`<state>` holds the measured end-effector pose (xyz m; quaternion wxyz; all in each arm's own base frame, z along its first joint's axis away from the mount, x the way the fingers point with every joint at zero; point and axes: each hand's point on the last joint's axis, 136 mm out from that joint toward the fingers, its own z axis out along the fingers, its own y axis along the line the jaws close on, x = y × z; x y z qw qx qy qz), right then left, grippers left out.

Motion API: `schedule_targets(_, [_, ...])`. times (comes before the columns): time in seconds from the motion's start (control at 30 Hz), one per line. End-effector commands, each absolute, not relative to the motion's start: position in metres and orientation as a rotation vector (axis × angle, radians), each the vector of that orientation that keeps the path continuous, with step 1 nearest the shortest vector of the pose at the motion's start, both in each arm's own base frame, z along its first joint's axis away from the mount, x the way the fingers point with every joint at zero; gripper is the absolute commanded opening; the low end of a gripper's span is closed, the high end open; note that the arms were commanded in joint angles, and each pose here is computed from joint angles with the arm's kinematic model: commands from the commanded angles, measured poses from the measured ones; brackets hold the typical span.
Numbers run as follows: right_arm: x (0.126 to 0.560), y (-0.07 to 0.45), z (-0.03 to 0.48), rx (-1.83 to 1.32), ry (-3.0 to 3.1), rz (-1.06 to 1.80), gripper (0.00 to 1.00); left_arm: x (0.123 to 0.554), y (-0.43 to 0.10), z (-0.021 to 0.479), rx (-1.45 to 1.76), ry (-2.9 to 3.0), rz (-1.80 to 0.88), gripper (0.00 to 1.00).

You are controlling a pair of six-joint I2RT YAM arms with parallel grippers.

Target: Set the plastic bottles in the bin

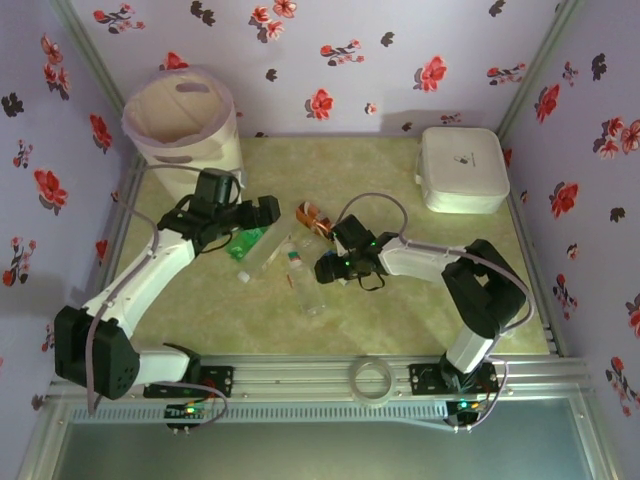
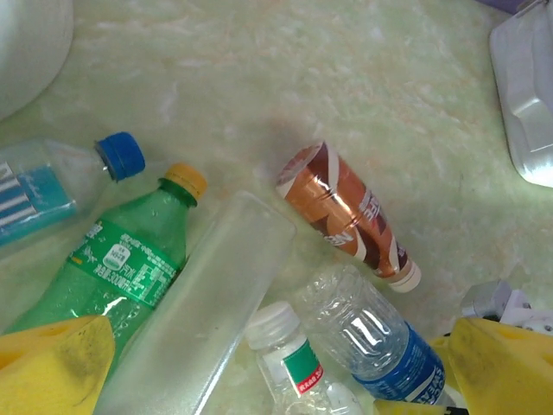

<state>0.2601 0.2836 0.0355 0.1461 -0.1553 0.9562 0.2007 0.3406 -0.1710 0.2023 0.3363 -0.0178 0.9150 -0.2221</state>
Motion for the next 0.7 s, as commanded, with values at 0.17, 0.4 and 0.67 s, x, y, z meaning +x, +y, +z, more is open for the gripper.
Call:
schedule_targets(0.17, [0.267, 0.291, 0.048, -0.449, 2.701, 0.597, 0.60, 0.350, -0.185, 0.217, -0.079, 2.305, -0.670, 1.00])
schedule_targets(0.4, [0.261, 0.282, 0.093, -0.479, 2.618, 0.615, 0.56, 0.351, -0.210, 0.232, -0.105, 2.232, -0.892, 1.00])
schedule_targets(0.67, [0.276, 0.258, 0.149, -0.324, 2.389, 0.603, 0.56, 0.347, -0.265, 0.266, -0.104, 2.090, -1.175, 1.00])
